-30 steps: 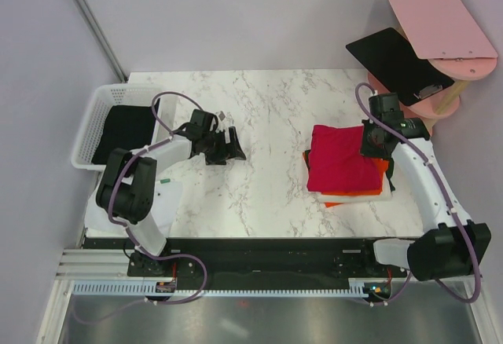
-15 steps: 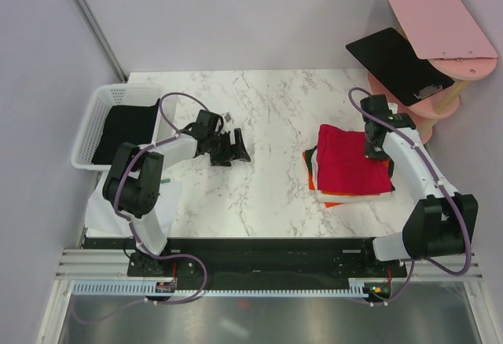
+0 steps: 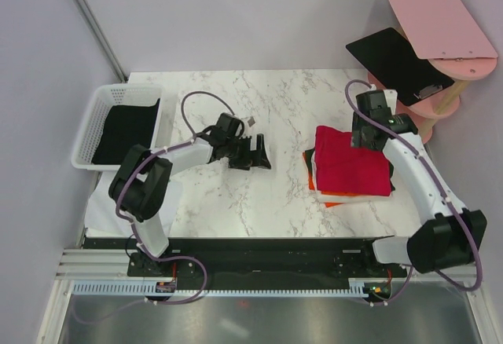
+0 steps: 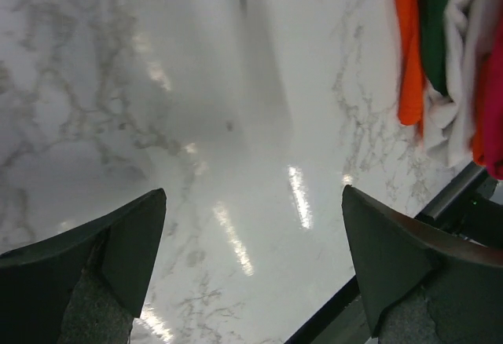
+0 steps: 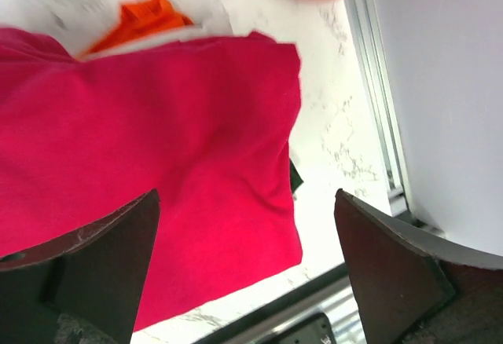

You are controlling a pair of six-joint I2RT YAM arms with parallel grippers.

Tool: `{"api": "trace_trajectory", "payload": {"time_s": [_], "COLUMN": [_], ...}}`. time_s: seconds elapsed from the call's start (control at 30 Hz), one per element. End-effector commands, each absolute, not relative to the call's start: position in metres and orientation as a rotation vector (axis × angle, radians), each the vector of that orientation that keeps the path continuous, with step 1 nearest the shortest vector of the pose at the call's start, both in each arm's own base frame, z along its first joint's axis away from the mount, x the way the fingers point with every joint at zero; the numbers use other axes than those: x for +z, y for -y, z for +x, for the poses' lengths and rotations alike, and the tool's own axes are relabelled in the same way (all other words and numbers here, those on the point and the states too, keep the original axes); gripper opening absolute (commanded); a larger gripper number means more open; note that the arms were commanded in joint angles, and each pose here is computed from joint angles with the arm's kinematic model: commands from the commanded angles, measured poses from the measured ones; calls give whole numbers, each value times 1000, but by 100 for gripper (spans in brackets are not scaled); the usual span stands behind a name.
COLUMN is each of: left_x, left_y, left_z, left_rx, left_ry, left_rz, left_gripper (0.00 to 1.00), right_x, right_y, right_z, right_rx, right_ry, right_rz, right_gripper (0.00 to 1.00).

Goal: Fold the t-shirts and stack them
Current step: Put the neatly folded tshirt into the corner of the board with the right arm

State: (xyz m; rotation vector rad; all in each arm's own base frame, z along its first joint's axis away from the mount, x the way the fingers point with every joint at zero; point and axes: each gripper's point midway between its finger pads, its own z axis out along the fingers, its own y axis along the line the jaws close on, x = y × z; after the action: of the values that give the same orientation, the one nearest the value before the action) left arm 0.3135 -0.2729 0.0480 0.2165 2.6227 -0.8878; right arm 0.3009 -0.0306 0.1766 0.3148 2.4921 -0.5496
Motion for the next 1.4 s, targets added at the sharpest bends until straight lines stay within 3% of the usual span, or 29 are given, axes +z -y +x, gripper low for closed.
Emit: {"api": "trace_trajectory", "payload": {"time_s": [0.0, 0.07, 0.13, 0.17, 0.2, 0.27, 0.33, 0.4, 0.5, 0.87, 0.93, 0.97, 1.03, 1.07, 1.1, 1.37], "left_x": [129, 151, 164, 169, 182, 180, 188, 183, 171, 112, 109, 110, 111, 114, 115, 141], "left_y": [336, 357, 380, 392, 404, 425, 442, 460, 475, 506, 507, 509, 512, 512, 512, 514], "left_z": [318, 323, 321, 316, 315, 305, 299, 291, 287, 273, 269, 268, 263, 261, 259, 227], "left_rx": [-1131, -1186, -1239, -1274, -1316, -1373, -1414, -1428, -1423, -1349, -1352, -1358, -1366, -1372, -1371, -1371], "left_ry": [-2366, -2302, -2270, -2262, -2228, -2234, -2214, -2223, -2247, -2386, -2391, -2386, -2385, -2380, -2380, -2335], "left_rz": [352, 368, 415, 435, 464, 504, 546, 569, 576, 629, 640, 647, 664, 669, 673, 744], "left_gripper": [100, 99, 90, 80, 56, 41, 41, 53, 62, 61, 55, 42, 28, 9, 2, 2], "right_x": [214, 206, 195, 190, 187, 177, 170, 167, 160, 145, 145, 144, 141, 139, 136, 117], "right_y": [19, 14, 5, 3, 1, -8, -13, -17, -16, 9, 12, 15, 16, 15, 15, 12], "right_z": [310, 309, 311, 311, 312, 314, 317, 321, 325, 332, 332, 331, 332, 332, 333, 339], "right_rx": [-393, -361, -307, -299, -289, -255, -240, -232, -250, -463, -488, -504, -515, -515, -522, -530], "right_ry": [-2341, -2366, -2394, -2406, -2411, -2438, -2448, -2446, -2451, -2417, -2406, -2399, -2402, -2406, -2411, -2445], "right_rz": [321, 308, 287, 287, 289, 269, 262, 258, 269, 372, 380, 384, 384, 385, 387, 368], "right_gripper": [98, 98, 98, 98, 97, 97, 97, 97, 97, 97, 97, 97, 97, 97, 97, 97]}}
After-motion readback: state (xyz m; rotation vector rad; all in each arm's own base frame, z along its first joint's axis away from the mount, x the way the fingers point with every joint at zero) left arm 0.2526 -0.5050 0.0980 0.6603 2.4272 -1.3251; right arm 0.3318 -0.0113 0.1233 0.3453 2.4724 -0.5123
